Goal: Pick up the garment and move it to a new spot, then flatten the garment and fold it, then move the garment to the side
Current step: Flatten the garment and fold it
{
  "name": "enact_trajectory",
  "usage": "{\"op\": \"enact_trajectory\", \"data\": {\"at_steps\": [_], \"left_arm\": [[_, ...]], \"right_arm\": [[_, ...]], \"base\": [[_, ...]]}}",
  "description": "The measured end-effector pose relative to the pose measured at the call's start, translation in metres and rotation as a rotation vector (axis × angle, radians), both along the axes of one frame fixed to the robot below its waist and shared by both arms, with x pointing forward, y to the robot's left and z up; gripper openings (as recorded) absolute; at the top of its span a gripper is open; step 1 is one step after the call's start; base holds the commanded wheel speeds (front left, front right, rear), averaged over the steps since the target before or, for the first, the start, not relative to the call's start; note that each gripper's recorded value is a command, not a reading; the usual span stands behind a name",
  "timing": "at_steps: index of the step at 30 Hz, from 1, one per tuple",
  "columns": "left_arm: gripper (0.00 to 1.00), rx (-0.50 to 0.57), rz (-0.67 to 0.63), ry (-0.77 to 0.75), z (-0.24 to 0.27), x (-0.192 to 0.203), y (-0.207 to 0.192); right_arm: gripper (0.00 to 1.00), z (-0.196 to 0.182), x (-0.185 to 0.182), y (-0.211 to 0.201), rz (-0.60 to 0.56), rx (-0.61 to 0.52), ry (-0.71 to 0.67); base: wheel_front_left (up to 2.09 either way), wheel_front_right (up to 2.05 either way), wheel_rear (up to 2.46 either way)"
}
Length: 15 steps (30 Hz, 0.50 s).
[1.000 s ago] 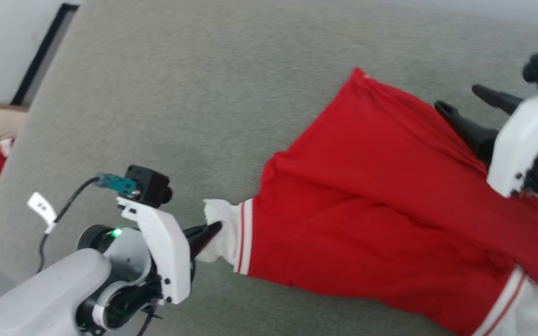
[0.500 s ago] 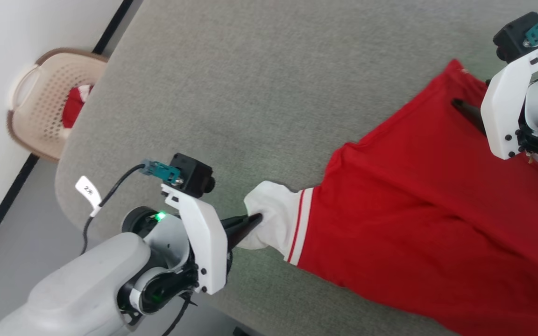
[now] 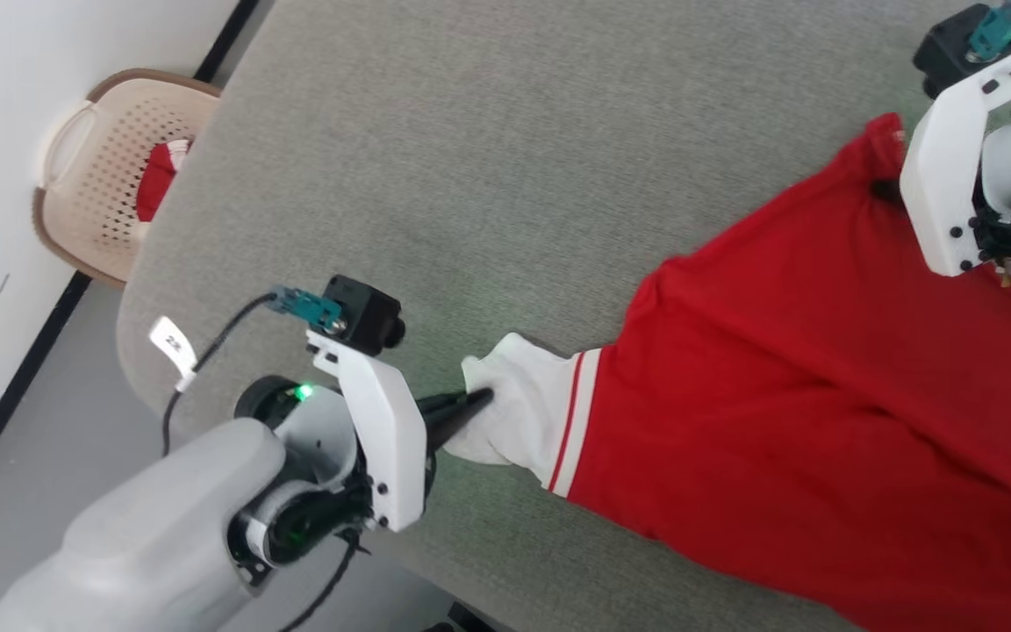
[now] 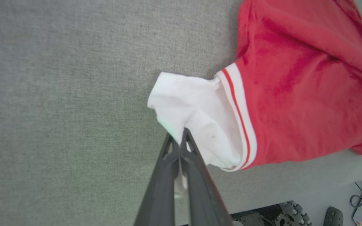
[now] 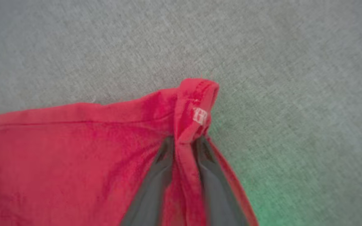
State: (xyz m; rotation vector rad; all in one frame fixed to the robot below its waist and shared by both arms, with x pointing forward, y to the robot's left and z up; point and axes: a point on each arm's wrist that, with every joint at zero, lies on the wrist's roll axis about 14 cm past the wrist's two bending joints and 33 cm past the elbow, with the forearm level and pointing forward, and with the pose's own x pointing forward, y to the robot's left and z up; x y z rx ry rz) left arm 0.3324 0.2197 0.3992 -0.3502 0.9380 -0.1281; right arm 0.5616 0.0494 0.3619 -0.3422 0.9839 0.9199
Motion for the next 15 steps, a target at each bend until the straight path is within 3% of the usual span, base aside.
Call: {"op": "enact_trajectory", "data": {"at_steps": [8, 15], "left_arm": [[0.0, 0.07, -0.027, -0.069, 0.023, 0.038, 0.024], [0.0, 0.201, -0.07, -0.204, 0.076, 0.091, 0.049]], "right_arm": [[0.0, 0.031, 0.015, -0.017, -0.063, 0.098, -0.078], [0.0, 0.089, 0.037, -0.052, -0.146, 0.182, -0.238]], "base": [[0.0, 0.0, 0.0], [0.0, 0.0, 0.0]]}}
